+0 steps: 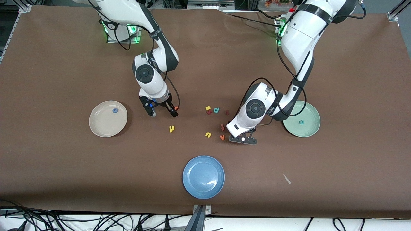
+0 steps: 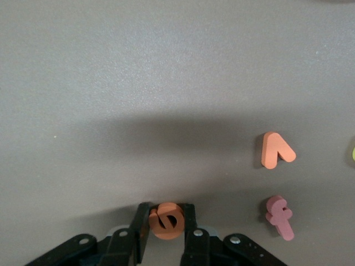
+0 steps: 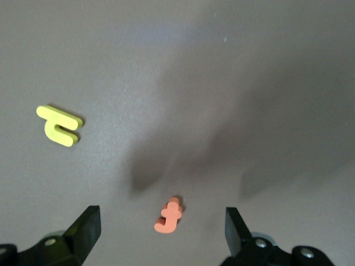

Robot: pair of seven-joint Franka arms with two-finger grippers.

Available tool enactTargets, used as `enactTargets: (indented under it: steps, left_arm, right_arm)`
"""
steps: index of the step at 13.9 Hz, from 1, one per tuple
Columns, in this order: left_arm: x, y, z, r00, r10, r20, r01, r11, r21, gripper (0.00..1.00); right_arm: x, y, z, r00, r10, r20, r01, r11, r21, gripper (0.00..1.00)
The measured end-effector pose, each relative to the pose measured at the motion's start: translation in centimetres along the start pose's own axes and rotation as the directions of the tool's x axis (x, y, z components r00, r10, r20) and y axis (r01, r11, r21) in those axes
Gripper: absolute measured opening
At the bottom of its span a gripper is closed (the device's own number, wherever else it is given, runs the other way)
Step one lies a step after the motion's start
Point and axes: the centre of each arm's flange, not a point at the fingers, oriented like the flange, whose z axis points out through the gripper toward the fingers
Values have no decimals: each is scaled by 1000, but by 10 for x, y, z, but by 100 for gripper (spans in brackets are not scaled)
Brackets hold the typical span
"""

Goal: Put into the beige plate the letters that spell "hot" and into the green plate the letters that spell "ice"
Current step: 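Carry the orange e to the green plate while the right gripper reaches the f, then release the orange e on the green plate while the right gripper grasps the f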

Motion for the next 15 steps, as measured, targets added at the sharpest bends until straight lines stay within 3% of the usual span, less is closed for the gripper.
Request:
enactTargets:
  steps: [4, 9, 13, 15]
  left_arm:
    - [5, -14, -10, 999, -21, 37, 20, 1000, 22, 27]
    - [6, -72, -60, 981, -85, 176, 68, 992, 103, 27]
    - [6, -126, -69, 966, -112, 232, 82, 987, 135, 27]
    - [4, -153, -65, 964, -90, 250, 57, 989, 139, 27]
  right_arm:
    - [-3, 1, 14, 1000, 12, 3, -12, 1000, -16, 99]
    - [-12, 4, 21, 1000, 14, 7, -14, 1000, -28, 93]
    - [-16, 4, 21, 1000, 12, 9, -11, 1000, -28, 81]
    - [-17, 4, 23, 1000, 9, 8, -9, 1000, -25, 64]
